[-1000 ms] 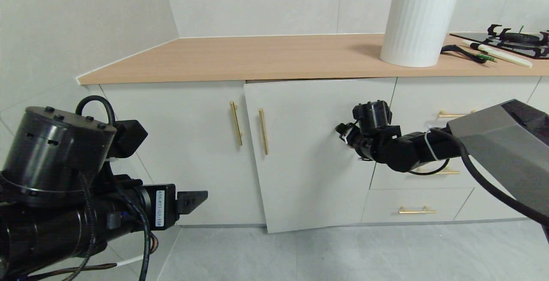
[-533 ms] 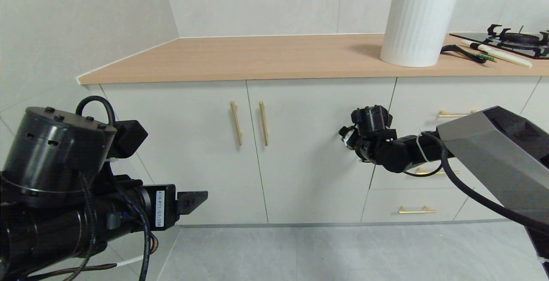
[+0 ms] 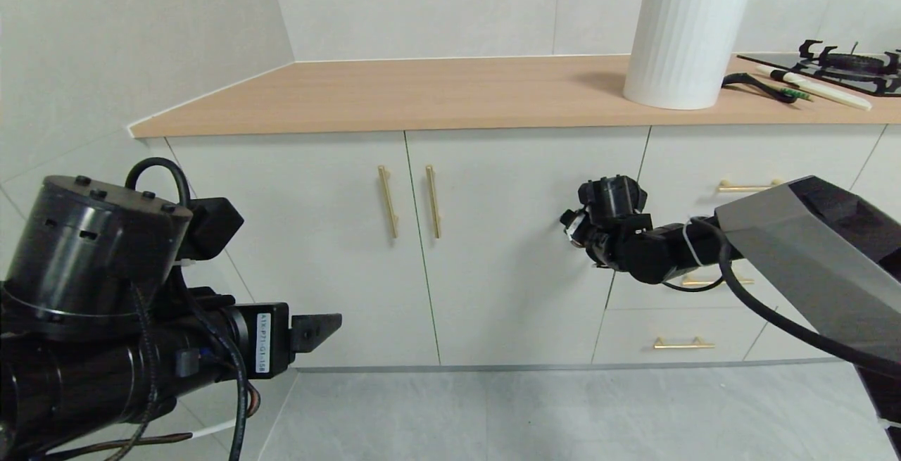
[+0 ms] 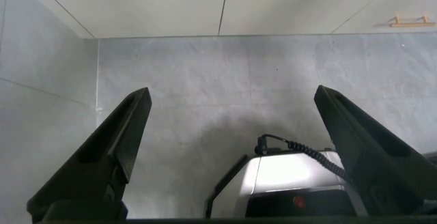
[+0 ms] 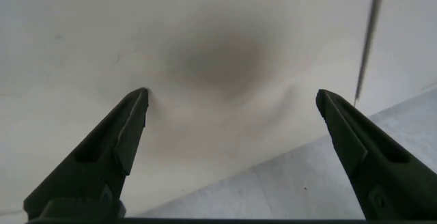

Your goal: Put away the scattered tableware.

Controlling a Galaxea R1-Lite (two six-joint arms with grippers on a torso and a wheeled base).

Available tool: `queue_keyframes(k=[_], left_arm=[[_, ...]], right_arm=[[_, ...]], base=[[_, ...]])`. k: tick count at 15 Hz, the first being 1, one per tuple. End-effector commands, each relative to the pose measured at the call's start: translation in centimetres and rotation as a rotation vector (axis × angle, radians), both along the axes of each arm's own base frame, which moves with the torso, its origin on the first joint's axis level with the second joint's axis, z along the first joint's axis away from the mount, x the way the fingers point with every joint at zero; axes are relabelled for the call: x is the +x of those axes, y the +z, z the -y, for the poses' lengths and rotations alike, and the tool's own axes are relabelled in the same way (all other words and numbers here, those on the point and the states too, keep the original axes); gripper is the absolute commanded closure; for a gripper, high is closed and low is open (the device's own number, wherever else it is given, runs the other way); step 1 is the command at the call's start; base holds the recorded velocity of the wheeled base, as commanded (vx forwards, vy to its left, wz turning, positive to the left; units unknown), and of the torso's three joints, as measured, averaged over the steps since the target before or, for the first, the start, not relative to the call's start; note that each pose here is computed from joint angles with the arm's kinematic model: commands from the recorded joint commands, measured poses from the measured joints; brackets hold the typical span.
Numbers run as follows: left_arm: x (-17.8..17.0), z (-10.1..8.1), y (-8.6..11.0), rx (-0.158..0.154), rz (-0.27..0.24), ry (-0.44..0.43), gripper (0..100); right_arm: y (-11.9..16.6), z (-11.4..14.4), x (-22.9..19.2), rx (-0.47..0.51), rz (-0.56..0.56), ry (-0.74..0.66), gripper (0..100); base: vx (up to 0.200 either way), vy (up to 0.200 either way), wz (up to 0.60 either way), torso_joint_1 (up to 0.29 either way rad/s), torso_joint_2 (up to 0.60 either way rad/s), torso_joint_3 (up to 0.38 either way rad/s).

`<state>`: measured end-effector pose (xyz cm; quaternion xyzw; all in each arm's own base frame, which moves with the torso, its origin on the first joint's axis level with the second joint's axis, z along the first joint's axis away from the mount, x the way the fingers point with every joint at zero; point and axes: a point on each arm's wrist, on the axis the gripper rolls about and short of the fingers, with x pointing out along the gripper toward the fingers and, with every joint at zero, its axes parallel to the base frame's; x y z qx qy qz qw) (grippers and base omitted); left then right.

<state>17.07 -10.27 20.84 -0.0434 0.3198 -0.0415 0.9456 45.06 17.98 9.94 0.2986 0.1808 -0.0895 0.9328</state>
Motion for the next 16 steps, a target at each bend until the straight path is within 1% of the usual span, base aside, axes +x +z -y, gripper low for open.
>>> queue_keyframes(k=[1,3,4,5,6,7,8,9,10,11,13,15,16], left_arm=[[0.0,0.0,0.0,0.000,-0.001,-0.001,0],[0.0,0.0,0.0,0.000,0.000,0.001,0],[0.0,0.0,0.0,0.000,0.000,-0.001,0],[0.0,0.0,0.0,0.000,0.000,0.001,0],[0.0,0.0,0.0,-0.001,0.002,0.001,0],[0.0,0.0,0.0,-0.001,0.002,0.001,0],[-0.1,-0.1,0.1,-0.002,0.003,0.001,0],[-0.1,0.0,0.1,-0.002,0.003,-0.001,0],[-0.1,-0.1,0.1,-0.002,0.004,0.000,0],[-0.1,-0.1,0.1,-0.003,0.006,0.000,0],[-0.2,-0.1,0.2,-0.004,0.008,0.000,0],[-0.3,-0.2,0.3,-0.008,0.013,0.000,0],[-0.5,-0.4,0.6,-0.014,0.025,-0.001,0]], right_arm=[[1.7,-0.3,-1.8,0.022,-0.005,0.066,0],[2.1,-0.2,-4.2,0.042,-0.058,0.162,0],[1.9,0.0,-6.0,0.050,-0.105,0.236,0],[1.8,0.4,-7.6,0.032,-0.142,0.318,0],[2.0,1.0,-9.3,-0.001,-0.134,0.441,0],[2.2,1.4,-10.4,-0.001,-0.098,0.519,0],[2.3,1.4,-10.8,0.004,-0.074,0.541,0],[2.4,1.4,-11.3,0.019,-0.017,0.566,0],[2.2,1.3,-11.9,-0.001,0.029,0.590,0],[2.1,1.1,-12.3,-0.033,0.042,0.611,0],[2.6,0.7,-13.0,-0.041,0.054,0.631,0],[3.8,0.8,-13.7,-0.043,0.086,0.631,0],[5.5,1.4,-14.6,-0.038,0.128,0.626,0]], base=[[0.000,0.000,0.00,0.000,0.00,0.000],[0.000,0.000,0.00,0.000,0.00,0.000],[0.000,0.000,0.00,0.000,0.00,0.000],[0.000,0.000,0.00,0.000,0.00,0.000],[0.000,0.000,0.00,0.000,0.00,0.000],[0.000,0.000,0.00,0.000,0.00,0.000],[0.000,0.000,0.00,0.000,0.00,0.000],[0.000,0.000,0.00,0.000,0.00,0.000],[0.000,0.000,0.00,0.000,0.00,0.000],[0.000,0.000,0.00,0.000,0.00,0.000],[0.000,0.000,0.00,0.000,0.00,0.000],[0.000,0.000,0.00,0.000,0.00,0.000],[0.000,0.000,0.00,0.000,0.00,0.000]])
